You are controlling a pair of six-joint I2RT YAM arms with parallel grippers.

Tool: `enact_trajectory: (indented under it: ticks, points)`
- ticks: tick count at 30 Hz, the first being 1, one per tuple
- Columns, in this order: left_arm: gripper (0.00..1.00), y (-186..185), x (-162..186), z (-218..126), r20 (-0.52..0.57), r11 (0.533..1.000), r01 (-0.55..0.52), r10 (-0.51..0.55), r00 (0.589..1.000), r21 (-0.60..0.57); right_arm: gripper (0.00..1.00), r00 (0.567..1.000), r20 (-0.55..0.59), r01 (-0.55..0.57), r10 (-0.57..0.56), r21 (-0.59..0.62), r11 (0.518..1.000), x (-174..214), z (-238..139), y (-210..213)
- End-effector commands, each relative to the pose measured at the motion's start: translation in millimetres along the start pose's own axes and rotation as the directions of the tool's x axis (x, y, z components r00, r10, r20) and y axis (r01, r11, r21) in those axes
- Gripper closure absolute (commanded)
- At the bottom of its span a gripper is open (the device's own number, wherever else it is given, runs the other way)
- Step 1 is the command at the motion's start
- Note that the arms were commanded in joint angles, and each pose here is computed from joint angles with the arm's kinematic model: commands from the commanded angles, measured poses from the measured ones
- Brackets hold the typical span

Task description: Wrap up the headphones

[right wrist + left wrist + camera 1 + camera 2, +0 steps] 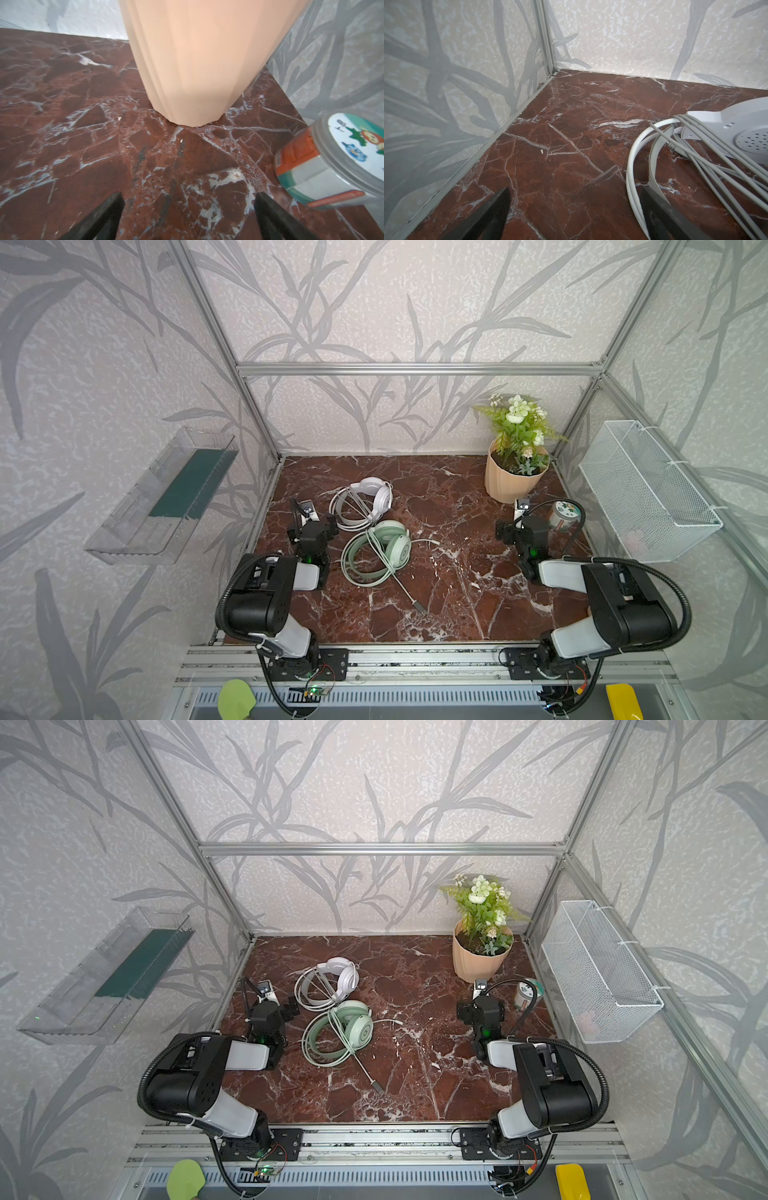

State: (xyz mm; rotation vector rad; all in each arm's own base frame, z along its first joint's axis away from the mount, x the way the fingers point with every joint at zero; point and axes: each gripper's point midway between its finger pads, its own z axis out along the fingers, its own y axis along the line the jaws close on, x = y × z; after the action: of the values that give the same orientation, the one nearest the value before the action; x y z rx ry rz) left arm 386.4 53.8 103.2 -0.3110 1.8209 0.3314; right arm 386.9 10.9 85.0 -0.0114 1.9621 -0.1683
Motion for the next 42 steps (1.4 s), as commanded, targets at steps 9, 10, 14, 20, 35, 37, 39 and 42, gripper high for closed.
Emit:
enact_trajectory:
  ticks: [9, 10, 14, 20, 35, 37, 39, 42]
  points:
    - [0.01, 2, 1, 1, 0.002, 1.000, -0.014, 0.014, 1.000, -0.009, 0.01, 0.999, 0.051, -0.014, 0.015, -0.022, 1.000, -10, 4, 2]
    - [0.01, 2, 1, 0, 0.001, 1.000, -0.014, 0.014, 1.000, -0.009, 0.01, 0.998, 0.064, -0.016, 0.017, -0.021, 1.000, -11, 4, 1]
    - [0.01, 1, 1, -1, 0.009, 1.000, -0.019, 0.019, 1.000, -0.012, 0.01, 0.995, 0.096, 0.010, -0.008, -0.021, 1.000, -12, 3, 6]
    - [0.01, 1, 1, -1, 0.008, 1.000, -0.021, 0.021, 1.000, -0.013, 0.01, 0.995, 0.095, 0.010, -0.008, -0.019, 1.000, -12, 3, 6]
    - [0.01, 2, 0, -1, 0.010, 1.000, -0.018, 0.018, 1.000, -0.013, 0.01, 0.996, 0.094, 0.007, -0.005, -0.017, 1.000, -13, 3, 5]
    - [0.01, 2, 1, -1, 0.009, 1.000, -0.018, 0.018, 1.000, -0.013, 0.01, 0.996, 0.091, 0.007, -0.005, -0.015, 1.000, -12, 3, 5]
    - [0.01, 2, 0, -1, 0.011, 1.000, -0.017, 0.018, 1.000, -0.013, 0.01, 0.996, 0.093, 0.005, -0.003, -0.015, 1.000, -13, 3, 5]
    - [0.01, 2, 0, -1, 0.010, 1.000, -0.018, 0.018, 1.000, -0.013, 0.01, 0.996, 0.093, 0.005, -0.003, -0.015, 1.000, -12, 3, 5]
